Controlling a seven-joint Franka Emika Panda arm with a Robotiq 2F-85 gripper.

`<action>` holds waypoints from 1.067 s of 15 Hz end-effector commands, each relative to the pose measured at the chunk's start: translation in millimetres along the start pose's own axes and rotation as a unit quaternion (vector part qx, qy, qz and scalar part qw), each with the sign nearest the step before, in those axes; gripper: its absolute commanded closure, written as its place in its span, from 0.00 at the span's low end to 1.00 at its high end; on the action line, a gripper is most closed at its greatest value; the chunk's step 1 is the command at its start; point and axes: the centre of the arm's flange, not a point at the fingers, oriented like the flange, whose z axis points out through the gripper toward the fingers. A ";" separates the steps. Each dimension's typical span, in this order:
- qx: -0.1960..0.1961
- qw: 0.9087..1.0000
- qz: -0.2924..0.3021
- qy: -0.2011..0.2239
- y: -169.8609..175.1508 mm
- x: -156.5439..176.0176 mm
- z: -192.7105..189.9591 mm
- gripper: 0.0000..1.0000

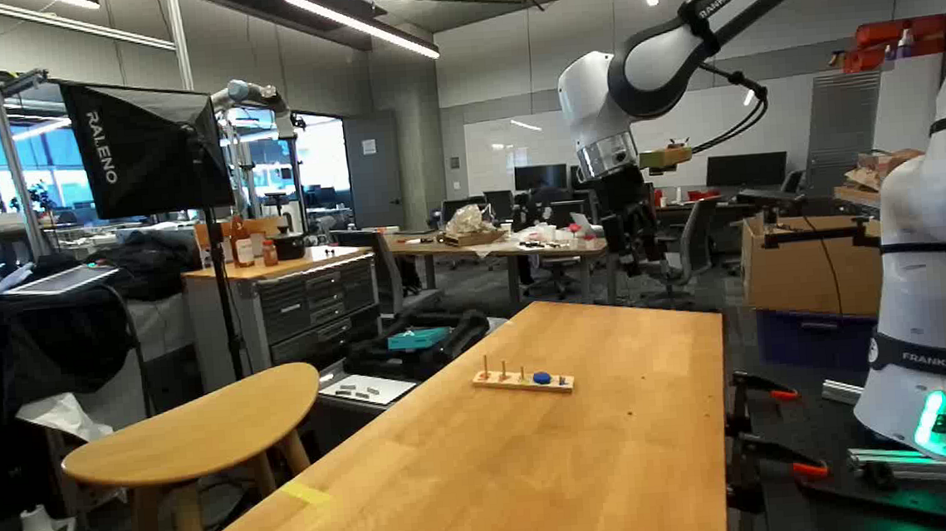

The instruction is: Remove the blue ring from the wooden stand

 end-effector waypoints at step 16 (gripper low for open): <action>-0.041 0.980 -0.060 0.183 15.9 205.1 5.7 0.00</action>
